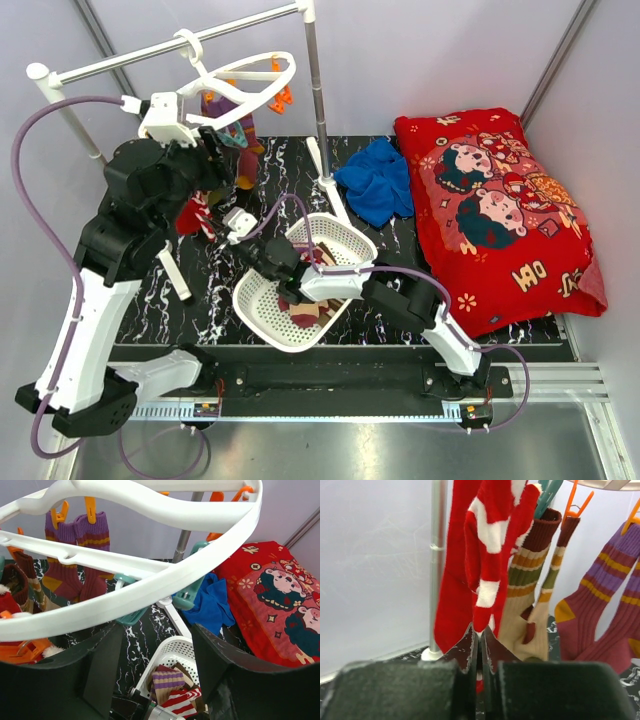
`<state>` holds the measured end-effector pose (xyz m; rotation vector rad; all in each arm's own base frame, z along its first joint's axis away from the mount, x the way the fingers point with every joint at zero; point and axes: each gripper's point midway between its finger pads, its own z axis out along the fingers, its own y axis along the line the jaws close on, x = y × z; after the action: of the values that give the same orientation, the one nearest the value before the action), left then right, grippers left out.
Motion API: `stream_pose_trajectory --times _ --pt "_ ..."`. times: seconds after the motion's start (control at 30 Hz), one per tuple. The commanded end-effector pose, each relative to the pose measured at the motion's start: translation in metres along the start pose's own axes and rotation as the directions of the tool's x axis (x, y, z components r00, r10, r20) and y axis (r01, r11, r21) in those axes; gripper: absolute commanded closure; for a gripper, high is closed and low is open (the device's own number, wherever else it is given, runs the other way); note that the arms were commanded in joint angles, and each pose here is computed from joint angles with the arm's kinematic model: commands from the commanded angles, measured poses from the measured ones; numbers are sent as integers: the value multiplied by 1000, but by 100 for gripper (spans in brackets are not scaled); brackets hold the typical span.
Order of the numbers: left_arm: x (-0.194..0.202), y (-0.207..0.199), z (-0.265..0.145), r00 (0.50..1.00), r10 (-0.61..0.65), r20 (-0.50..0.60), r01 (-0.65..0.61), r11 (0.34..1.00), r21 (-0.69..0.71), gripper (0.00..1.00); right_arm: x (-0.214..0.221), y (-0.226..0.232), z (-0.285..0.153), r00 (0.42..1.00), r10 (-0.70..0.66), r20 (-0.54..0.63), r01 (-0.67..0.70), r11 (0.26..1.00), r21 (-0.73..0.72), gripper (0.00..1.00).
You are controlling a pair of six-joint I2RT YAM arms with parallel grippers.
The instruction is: Remove the socks clipped to the hanger
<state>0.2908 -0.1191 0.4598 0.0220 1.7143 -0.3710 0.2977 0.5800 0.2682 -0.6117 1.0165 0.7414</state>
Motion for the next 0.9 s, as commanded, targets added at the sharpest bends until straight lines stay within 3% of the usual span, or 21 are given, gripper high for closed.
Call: stream_pose_trajectory --times 0.0,0.2,0.4,0.6,0.73,0.87 --pt "-17 -1 -23 997 -43 67 42 999 19 38 -55 -18 4 995 7 100 -12 998 54 100" --pt "-14 6 -46 994 -87 65 87 996 4 34 -69 -26 -5 995 -14 103 7 998 66 100" --pt "-1 35 -59 990 -135 30 138 977 -159 32 -79 -32 -25 995 -8 98 1 997 72 100" --pt "-8 61 -77 981 -167 98 188 941 -283 32 -92 -26 -39 993 10 115 -15 999 42 100" --pt "-23 78 -94 978 -152 141 195 908 -370 33 -99 -21 -43 992 14 124 -18 999 31 100" --pt "-19 92 -97 987 -109 114 150 877 -457 34 -106 -16 -47 991 21 129 -24 999 22 100"
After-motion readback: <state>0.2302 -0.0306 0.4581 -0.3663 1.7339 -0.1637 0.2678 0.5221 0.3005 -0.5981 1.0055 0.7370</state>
